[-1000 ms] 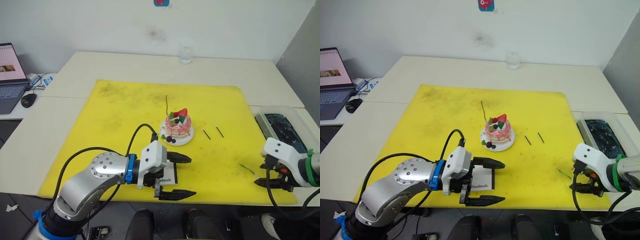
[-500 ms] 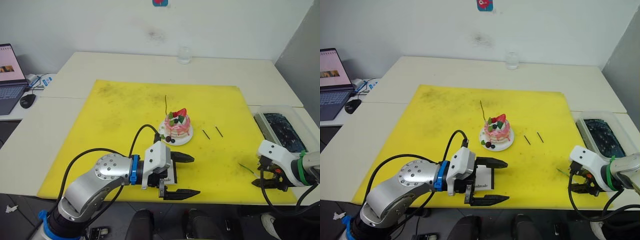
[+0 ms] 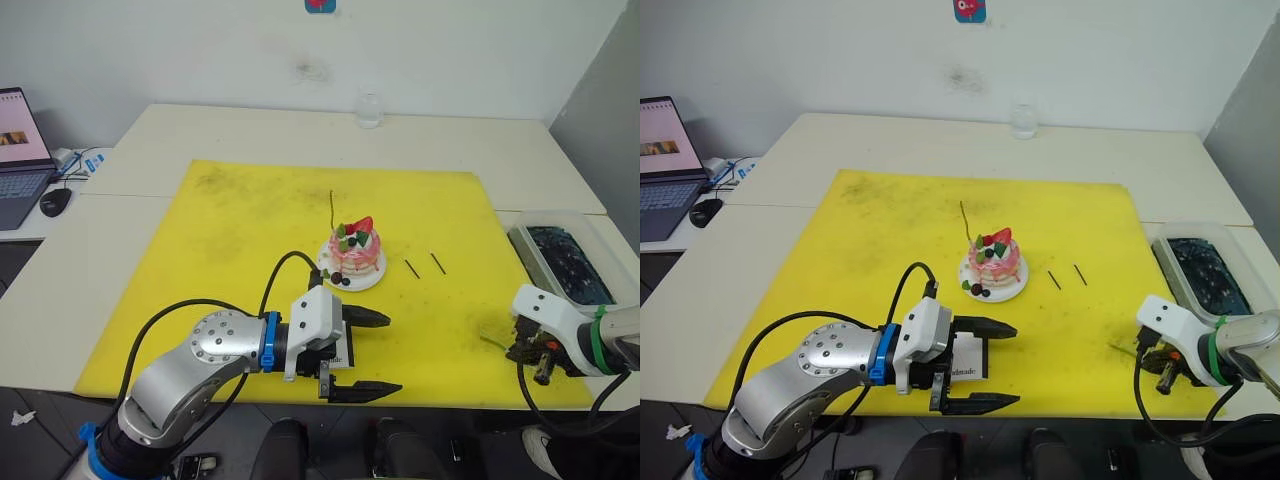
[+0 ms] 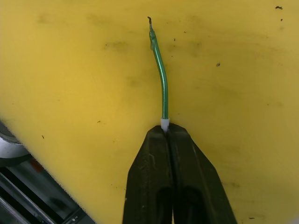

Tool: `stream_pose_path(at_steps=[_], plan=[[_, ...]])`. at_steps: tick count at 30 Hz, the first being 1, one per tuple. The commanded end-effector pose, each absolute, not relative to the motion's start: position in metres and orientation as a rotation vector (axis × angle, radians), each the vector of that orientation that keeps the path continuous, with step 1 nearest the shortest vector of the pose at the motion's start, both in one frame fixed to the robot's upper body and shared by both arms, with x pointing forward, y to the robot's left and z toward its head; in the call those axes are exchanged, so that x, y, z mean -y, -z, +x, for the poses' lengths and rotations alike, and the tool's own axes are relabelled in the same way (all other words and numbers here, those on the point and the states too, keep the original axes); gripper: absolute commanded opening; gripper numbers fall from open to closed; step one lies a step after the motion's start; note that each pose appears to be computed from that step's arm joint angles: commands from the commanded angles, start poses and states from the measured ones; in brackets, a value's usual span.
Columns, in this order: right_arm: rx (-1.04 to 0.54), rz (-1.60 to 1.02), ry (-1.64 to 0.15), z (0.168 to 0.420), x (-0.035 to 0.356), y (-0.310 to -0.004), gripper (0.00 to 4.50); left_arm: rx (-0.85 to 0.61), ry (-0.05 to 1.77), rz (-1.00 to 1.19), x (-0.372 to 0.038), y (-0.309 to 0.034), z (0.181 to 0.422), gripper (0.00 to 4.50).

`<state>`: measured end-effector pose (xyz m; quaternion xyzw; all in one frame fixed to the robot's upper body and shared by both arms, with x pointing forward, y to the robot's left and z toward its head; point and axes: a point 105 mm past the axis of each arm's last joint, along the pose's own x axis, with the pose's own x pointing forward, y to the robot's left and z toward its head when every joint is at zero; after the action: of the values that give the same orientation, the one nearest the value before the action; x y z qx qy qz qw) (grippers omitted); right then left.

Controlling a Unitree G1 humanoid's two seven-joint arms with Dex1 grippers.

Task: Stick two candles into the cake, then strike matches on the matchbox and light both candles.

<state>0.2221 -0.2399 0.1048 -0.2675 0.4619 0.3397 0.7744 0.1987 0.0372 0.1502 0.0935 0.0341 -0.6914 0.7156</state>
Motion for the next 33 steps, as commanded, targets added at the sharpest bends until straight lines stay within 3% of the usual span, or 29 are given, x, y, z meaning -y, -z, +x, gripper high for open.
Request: stream_pose_path(at_steps=[1,11,14,23,28,33], plan=[[-0.984,-0.587,-0.722,0.226,0.240,-0.111,0.02,-0.024,1.541,0.217,-0.034,-0.157,0.195,4.50],[-0.867,-0.460,-0.727,0.237,0.230,-0.142,0.02,-0.028,1.514,0.189,-0.035,-0.158,0.199,4.50],[-0.707,-0.403,-0.769,0.247,0.213,-0.164,0.02,-0.037,1.473,0.151,-0.041,-0.160,0.203,4.50],[0.055,-0.114,-0.786,0.292,0.134,-0.217,0.02,-0.059,1.246,0.082,-0.077,-0.171,0.223,4.50],[0.274,-0.048,-0.745,0.314,0.101,-0.214,0.02,-0.046,1.133,0.076,-0.093,-0.179,0.240,4.50],[0.336,0.020,-0.753,0.326,0.075,-0.202,0.02,-0.049,1.095,0.048,-0.101,-0.185,0.250,4.50]])
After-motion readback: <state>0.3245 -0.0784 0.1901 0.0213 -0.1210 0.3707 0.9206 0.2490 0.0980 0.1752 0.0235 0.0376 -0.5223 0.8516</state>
